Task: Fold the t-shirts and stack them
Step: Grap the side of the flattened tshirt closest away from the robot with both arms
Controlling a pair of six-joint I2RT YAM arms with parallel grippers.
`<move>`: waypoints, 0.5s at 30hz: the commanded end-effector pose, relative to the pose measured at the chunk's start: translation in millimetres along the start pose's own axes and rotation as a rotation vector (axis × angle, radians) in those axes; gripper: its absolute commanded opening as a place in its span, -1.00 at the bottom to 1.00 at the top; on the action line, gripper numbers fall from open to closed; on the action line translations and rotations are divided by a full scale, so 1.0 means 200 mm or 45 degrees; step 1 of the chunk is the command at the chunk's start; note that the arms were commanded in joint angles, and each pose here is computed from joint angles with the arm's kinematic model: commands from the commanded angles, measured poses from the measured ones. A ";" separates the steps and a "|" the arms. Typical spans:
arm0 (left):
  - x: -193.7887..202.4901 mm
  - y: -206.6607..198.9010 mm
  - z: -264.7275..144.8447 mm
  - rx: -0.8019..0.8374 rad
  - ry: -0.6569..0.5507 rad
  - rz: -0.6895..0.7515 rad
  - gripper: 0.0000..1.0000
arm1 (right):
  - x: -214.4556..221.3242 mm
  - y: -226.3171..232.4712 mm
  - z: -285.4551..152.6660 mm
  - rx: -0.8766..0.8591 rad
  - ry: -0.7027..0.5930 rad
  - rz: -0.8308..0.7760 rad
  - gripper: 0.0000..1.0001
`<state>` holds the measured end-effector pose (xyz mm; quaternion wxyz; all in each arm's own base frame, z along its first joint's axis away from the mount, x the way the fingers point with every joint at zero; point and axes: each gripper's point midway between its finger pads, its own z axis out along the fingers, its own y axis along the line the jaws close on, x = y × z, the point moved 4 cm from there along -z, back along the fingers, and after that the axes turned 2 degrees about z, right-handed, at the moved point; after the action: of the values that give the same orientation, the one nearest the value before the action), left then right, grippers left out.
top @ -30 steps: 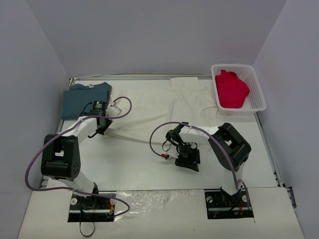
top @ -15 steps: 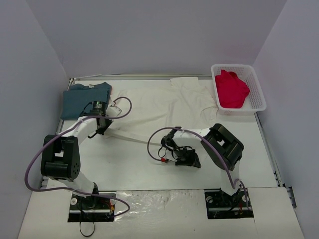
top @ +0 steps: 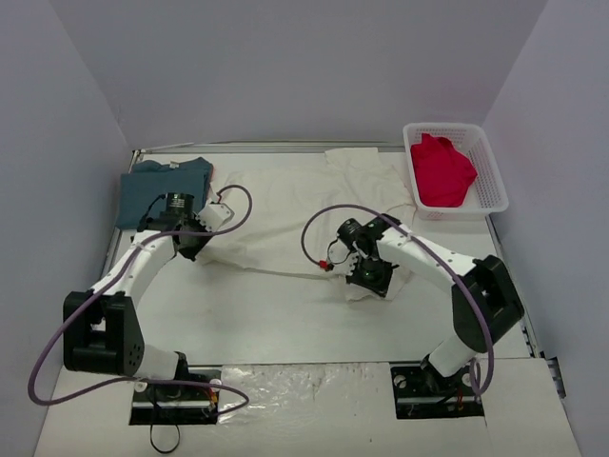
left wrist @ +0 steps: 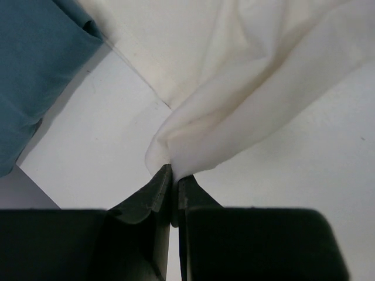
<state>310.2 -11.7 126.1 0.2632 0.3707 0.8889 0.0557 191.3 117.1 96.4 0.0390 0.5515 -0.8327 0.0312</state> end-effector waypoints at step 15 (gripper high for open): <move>0.16 -0.42 -0.47 0.312 -0.161 0.359 -0.95 | 0.38 0.17 -0.33 -0.061 -0.182 0.143 -1.00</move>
<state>216.4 -40.3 165.4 0.2811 0.4910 0.8244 -0.0155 155.8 81.1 156.4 -0.0241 0.5187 -0.8544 -0.0192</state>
